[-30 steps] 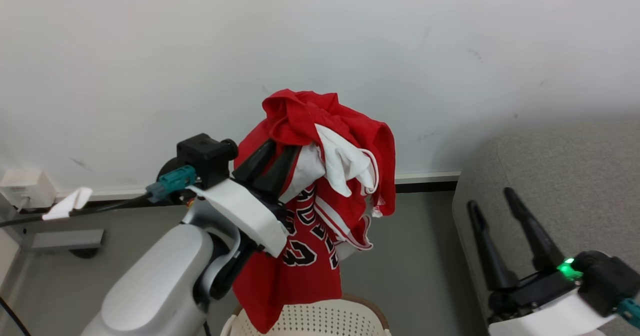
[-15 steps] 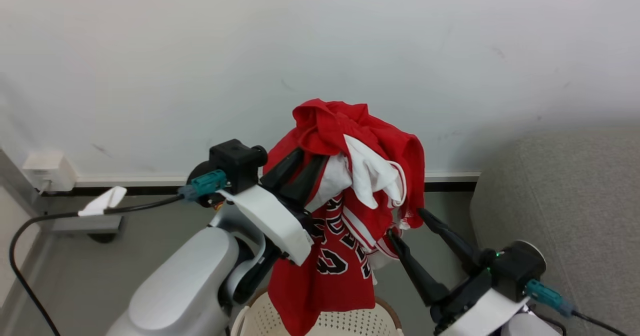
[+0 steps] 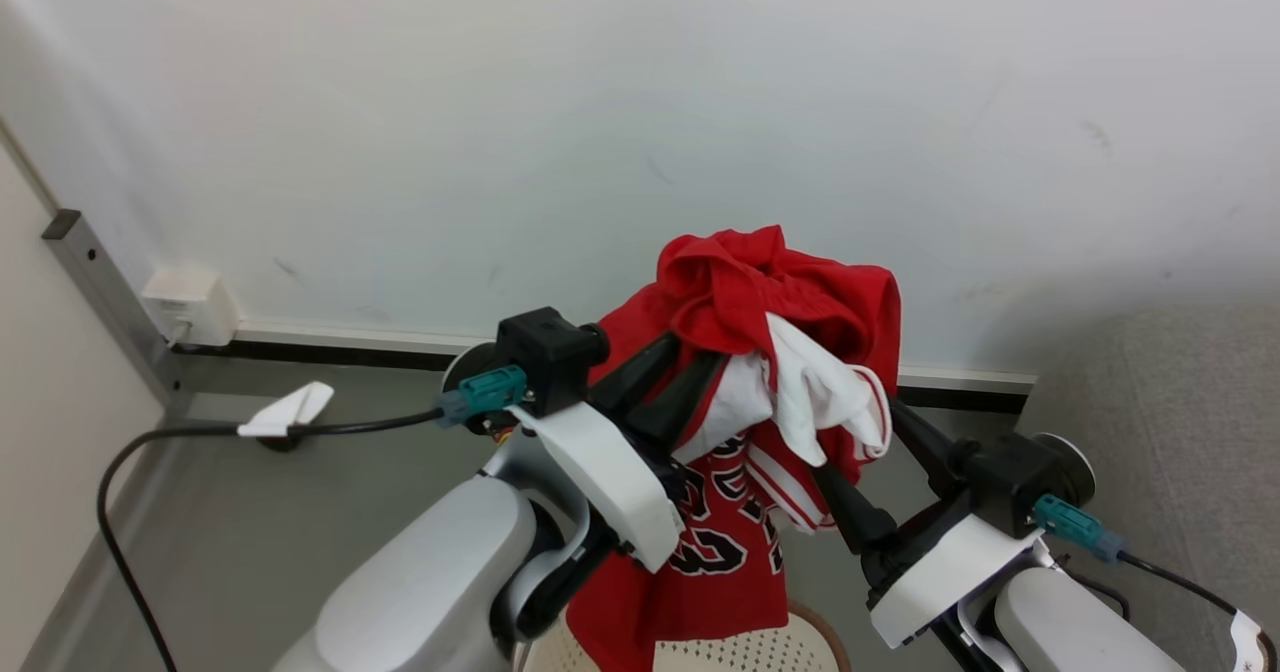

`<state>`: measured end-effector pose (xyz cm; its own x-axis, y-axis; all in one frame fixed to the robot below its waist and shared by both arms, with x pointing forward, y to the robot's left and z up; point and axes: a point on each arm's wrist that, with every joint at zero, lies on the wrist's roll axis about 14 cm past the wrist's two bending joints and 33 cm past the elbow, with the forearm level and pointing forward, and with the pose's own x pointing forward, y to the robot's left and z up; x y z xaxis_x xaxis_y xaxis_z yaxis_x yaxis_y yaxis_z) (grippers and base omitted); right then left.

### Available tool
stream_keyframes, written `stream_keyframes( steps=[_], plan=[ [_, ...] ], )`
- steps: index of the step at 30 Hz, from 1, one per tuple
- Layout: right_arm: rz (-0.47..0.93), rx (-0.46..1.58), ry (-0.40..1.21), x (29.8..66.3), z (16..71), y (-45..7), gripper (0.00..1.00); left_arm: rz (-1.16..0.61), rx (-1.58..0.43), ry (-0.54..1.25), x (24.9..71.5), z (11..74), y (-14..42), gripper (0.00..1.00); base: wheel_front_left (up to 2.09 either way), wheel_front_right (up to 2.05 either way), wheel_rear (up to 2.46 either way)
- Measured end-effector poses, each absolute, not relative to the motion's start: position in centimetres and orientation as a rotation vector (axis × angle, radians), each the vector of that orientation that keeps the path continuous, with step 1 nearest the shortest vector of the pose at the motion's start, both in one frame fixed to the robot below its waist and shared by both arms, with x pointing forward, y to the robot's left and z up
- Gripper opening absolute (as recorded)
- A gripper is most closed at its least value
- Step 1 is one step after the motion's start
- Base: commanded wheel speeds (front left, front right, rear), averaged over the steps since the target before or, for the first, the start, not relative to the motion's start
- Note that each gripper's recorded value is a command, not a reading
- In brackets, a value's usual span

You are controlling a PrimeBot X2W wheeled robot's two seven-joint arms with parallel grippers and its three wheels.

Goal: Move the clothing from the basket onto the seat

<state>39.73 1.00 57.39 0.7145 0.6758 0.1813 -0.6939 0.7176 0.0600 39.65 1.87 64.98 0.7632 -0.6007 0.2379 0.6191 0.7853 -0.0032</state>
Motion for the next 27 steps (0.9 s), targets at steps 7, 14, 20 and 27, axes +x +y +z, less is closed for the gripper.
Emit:
stream_keyframes(
  steps=[7, 14, 20, 27],
  plan=[
    [0.834, 0.095, -0.124, 39.7, 56.9, 3.4, 1.0, -0.668, -0.072, -0.208, 38.8, 64.3, 2.1, 0.0, 0.0, 0.0, 0.0],
    [0.915, 0.069, -0.102, 39.3, 56.7, 6.2, 1.0, -0.661, -0.067, -0.187, 38.1, 63.6, 2.4, 0.0, 0.0, 0.0, 0.0],
    [0.938, 0.064, -0.09, 39.3, 56.6, 7.4, 1.0, -0.649, -0.063, -0.178, 37.9, 63.3, 2.9, 0.0, 0.0, 0.0, 0.0],
    [0.953, 0.052, -0.092, 39.1, 56.7, 7.6, 0.0, -0.64, -0.062, -0.174, 38.1, 63.2, 3.1, 0.0, 0.0, 0.0, 0.0]
  ],
)
